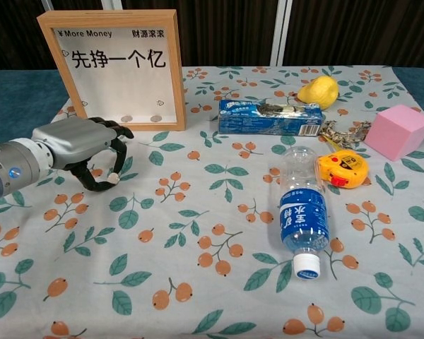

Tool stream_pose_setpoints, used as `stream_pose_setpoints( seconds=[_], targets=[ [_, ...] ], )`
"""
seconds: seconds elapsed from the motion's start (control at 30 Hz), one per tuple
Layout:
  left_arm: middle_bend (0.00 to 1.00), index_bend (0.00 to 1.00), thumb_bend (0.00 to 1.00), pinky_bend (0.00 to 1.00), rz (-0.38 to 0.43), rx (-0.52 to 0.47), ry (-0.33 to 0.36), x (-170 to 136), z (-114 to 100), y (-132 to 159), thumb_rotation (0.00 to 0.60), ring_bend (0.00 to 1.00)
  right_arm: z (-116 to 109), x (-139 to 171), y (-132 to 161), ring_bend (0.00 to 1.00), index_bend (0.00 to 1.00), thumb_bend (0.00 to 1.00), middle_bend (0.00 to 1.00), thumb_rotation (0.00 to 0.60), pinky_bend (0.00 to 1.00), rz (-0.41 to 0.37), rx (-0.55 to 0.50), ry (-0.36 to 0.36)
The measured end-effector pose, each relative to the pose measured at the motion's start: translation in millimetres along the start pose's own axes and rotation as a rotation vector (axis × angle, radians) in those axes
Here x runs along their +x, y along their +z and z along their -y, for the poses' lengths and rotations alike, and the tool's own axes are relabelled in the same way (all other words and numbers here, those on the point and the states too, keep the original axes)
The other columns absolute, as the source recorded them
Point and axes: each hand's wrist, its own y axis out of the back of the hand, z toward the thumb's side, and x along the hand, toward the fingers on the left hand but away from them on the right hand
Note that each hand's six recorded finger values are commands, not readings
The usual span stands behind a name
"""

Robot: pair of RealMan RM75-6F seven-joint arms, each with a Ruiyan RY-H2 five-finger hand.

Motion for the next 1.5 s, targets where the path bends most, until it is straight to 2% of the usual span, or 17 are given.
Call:
stream_pose_setpoints(
  seconds=[0.37, 0.73, 0.97, 1.1, 1.3, 1.5],
  targets=[
    [0.11, 0.55, 0.18, 0.01, 0.012, 0.006, 0.003, -0.8, -1.4, 5.4, 0.6, 0.0, -1.6, 0.6, 0.1, 0.0, 0.01, 0.24, 0.0, 0.6, 0.0, 0.002, -0.002, -0.004],
    [0.12, 0.58, 0.31, 0.01, 0.014, -0.005, -0.012, -0.1, 1.8, 5.6, 0.6, 0.0, 0.3, 0.7, 1.5, 0.0, 0.01, 0.24, 0.0, 0.6, 0.0, -0.001, -0.003, 0.003],
    [0.13, 0.58, 0.35, 0.01, 0.016, -0.032, -0.002, -0.6, -3.9, 6.2, 0.6, 0.0, 2.6, 0.7, 3.5, 0.0, 0.01, 0.24, 0.0, 0.6, 0.0, -0.007, 0.001, 0.01],
    [0.14, 0.59, 0.42, 0.01, 0.015, -0.053, 0.006, -1.1, -8.9, 5.2, 0.6, 0.0, 3.4, 0.7, 4.0, 0.0, 0.01, 0.24, 0.0, 0.6, 0.0, -0.007, 0.003, 0.012],
    [0.17, 0.67, 0.54, 0.01, 0.017, -0.066, 0.01, -2.0, -12.6, 4.6, 0.6, 0.0, 4.6, 0.5, 4.0, 0.0, 0.01, 0.24, 0.0, 0.6, 0.0, -0.005, 0.002, 0.017],
    [0.18, 0.69, 0.55, 0.01, 0.017, -0.063, 0.009, -2.7, -12.5, 4.9, 0.6, 0.0, 5.1, 0.1, 3.6, 0.0, 0.01, 0.24, 0.0, 0.6, 0.0, -0.001, 0.003, 0.017]
  ],
)
